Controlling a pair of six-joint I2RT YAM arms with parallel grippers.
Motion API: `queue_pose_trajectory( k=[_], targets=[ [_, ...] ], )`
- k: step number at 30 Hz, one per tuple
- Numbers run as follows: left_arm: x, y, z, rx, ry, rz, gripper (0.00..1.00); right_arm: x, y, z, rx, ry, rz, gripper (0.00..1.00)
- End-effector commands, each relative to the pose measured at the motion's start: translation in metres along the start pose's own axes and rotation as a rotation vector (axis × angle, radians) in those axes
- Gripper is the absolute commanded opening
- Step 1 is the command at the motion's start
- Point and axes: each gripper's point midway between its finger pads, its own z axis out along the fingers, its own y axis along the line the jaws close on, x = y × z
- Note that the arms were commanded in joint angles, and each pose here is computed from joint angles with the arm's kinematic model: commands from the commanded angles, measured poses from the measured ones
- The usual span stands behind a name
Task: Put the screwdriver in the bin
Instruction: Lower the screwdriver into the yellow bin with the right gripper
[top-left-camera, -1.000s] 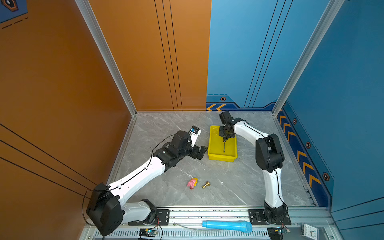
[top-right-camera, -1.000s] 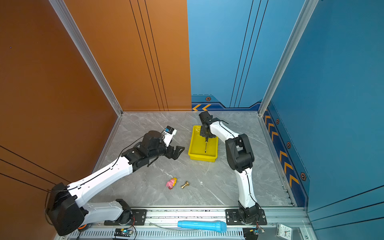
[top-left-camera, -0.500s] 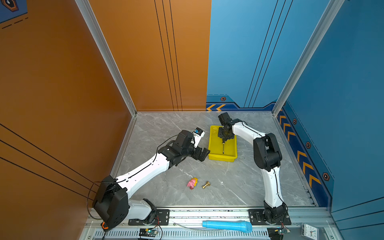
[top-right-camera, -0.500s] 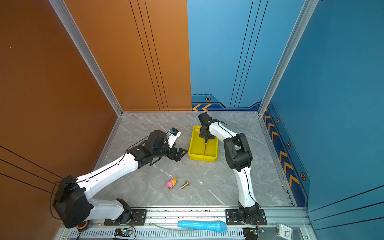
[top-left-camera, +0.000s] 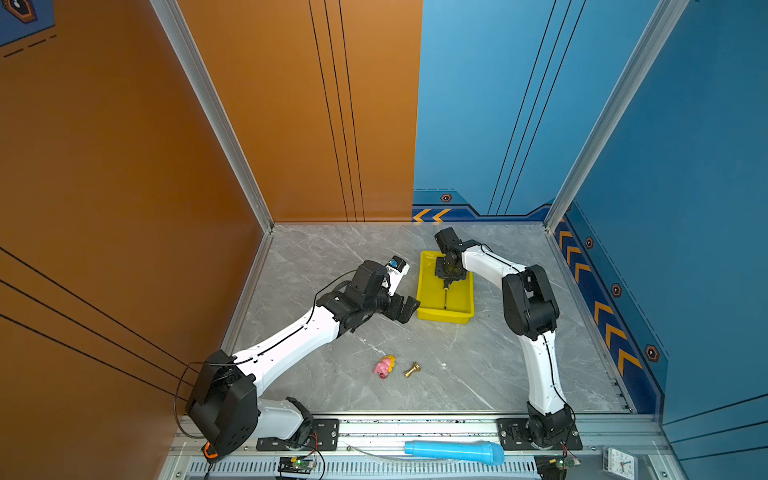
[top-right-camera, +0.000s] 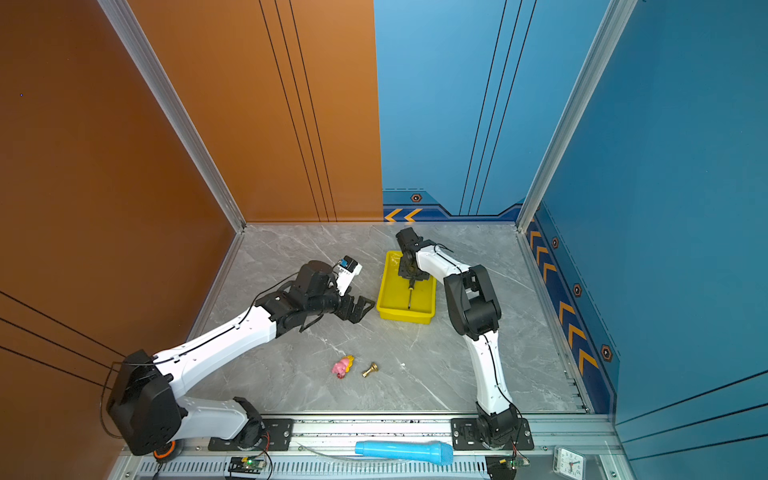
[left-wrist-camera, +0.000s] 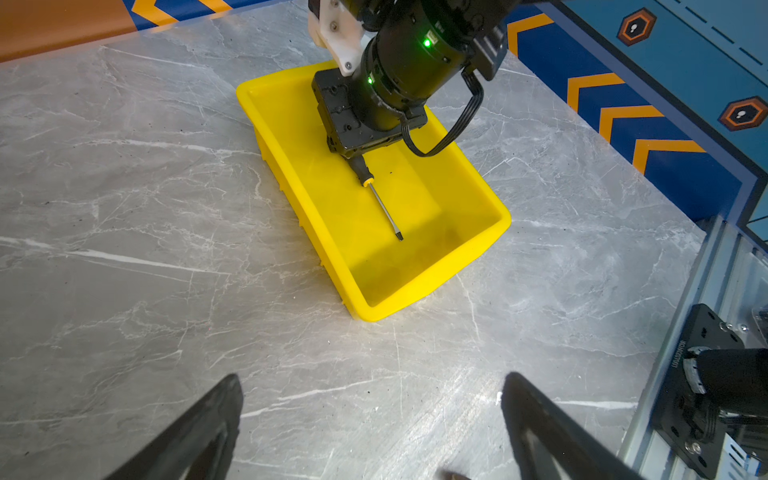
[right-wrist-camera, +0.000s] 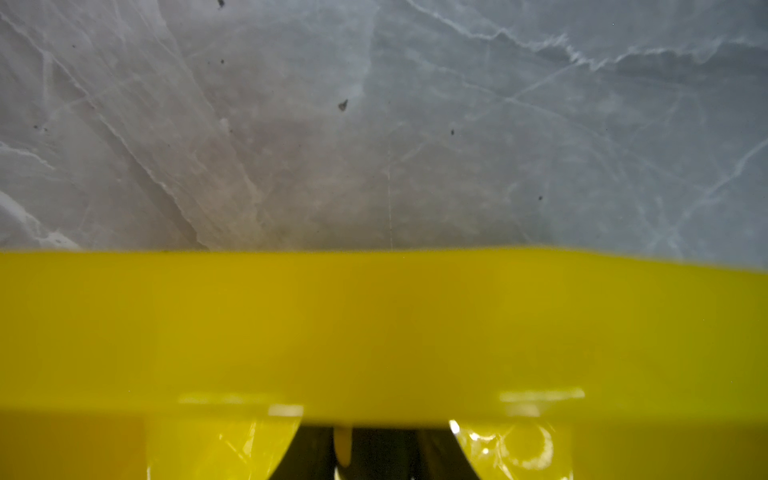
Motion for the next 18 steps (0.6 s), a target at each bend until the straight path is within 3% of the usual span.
queue_pose_trajectory(
  k=[1,8,18],
  targets=[
    [-0.0094,-0.0046,-0.0069,0.006,-0.016,-0.003,0.98,0.0041,-0.0038,0.0106,0.018,0.019,0.020,0.18],
    [-0.0057,-0.0048,-0.0071,-0.002,-0.012,-0.012,0.98,0.0068,-0.0051,0.0117,0.025,0.023,0.014,0.31],
    [-0.0020,-0.0031,-0.0109,-0.027,-0.021,-0.024,0.98,0.0064,-0.0061,0.0051,0.029,0.013,0.007,0.42]
  ],
)
